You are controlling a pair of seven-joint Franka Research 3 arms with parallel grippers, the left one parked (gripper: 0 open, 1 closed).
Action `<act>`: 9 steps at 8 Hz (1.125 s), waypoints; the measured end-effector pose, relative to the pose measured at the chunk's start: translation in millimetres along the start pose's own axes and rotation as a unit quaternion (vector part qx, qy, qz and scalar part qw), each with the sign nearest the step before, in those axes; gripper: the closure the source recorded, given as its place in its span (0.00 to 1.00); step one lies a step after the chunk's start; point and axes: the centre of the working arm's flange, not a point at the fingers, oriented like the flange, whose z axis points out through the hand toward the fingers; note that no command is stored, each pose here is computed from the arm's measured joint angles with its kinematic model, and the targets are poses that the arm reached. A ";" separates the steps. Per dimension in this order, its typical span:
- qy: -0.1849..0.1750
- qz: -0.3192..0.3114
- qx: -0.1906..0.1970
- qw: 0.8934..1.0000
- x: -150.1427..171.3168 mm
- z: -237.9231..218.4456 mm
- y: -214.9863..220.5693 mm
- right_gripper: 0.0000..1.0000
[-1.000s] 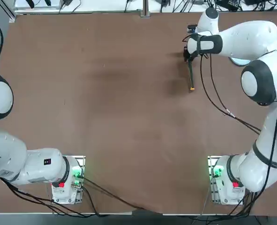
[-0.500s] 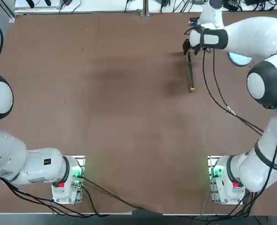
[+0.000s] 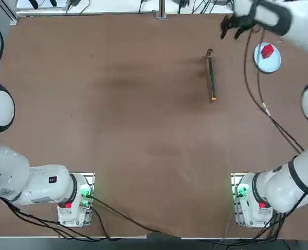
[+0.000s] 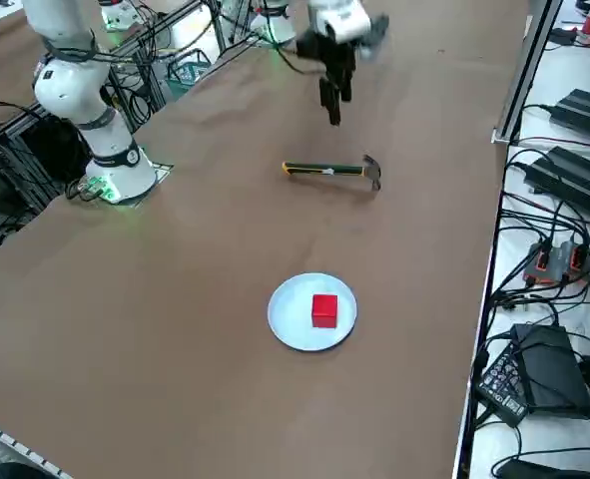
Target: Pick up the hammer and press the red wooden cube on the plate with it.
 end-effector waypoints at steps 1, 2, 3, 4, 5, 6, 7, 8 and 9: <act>-0.007 -0.019 -0.001 1.000 -1.2 -31.2 19.8 0.00; -0.016 -0.034 -0.002 0.999 -2.2 -56.0 37.8 0.00; -0.021 -0.038 -0.002 0.999 -3.5 -75.1 50.7 0.00; -0.021 -0.036 -0.001 0.999 -5.1 -91.0 57.8 0.00; -0.013 -0.031 0.000 0.999 -6.8 -106.0 64.0 0.00; -0.006 -0.026 0.002 1.000 -11.0 -119.9 72.4 0.00; -0.005 -0.017 0.005 1.000 -17.8 -131.4 85.1 0.00; -0.005 -0.010 0.009 1.000 -25.5 -141.0 95.3 0.00; -0.007 -0.011 0.004 1.000 -33.9 -146.5 100.0 0.00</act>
